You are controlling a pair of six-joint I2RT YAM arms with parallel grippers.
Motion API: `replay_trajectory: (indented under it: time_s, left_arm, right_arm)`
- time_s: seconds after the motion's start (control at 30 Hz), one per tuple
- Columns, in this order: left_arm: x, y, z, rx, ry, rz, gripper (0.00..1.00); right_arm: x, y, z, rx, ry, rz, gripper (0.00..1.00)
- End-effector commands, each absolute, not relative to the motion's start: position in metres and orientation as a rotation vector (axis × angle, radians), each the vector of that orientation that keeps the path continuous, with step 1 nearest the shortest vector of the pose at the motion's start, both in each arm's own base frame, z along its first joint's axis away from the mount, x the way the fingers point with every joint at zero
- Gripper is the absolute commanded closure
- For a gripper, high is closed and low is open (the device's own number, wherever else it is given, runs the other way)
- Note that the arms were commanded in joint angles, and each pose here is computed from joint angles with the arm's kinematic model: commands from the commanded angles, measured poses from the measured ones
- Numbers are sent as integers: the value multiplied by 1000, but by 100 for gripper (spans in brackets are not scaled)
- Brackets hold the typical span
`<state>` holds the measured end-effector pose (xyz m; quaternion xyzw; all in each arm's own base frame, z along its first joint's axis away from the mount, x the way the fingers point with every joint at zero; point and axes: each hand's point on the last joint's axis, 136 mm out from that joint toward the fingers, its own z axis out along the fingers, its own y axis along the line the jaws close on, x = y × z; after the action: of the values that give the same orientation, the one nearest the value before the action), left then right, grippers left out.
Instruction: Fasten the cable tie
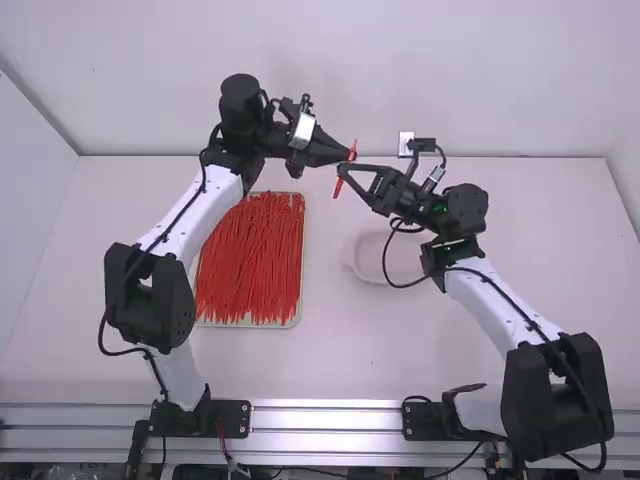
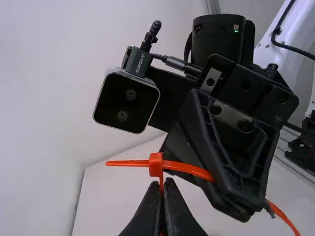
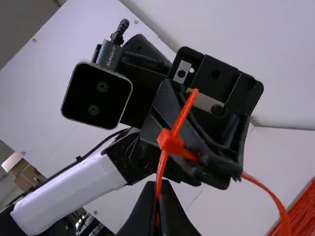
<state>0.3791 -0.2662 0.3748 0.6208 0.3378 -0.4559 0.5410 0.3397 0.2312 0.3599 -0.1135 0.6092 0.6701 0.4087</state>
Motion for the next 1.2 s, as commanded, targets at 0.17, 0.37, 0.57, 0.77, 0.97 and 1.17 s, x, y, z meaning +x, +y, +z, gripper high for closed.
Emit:
replay_trajectory:
  time_s: [0.17, 0.37, 0.57, 0.77, 0.97, 1.17]
  left_arm:
    - [370, -269, 373, 1491, 795, -1126, 98]
    - [371, -269, 372, 1490, 797, -1127, 98]
    - [371, -269, 372, 1484, 818, -1145, 99]
    - [371, -269, 371, 1483, 820, -1148, 98]
    - [371, -269, 371, 1481, 827, -1154, 99]
    - [370, -269, 371, 1481, 828, -1156, 99]
  right_arm:
    - [350, 222, 376, -245, 1482, 1652, 100]
    - [352, 215, 379, -243, 1467, 1640, 100]
    - [352, 213, 383, -242, 1447, 1639, 100]
    - [355, 209, 384, -232, 1439, 1626, 100]
    - [362, 197, 384, -195, 1438, 1610, 100]
    - [365, 190, 384, -182, 1435, 1592, 100]
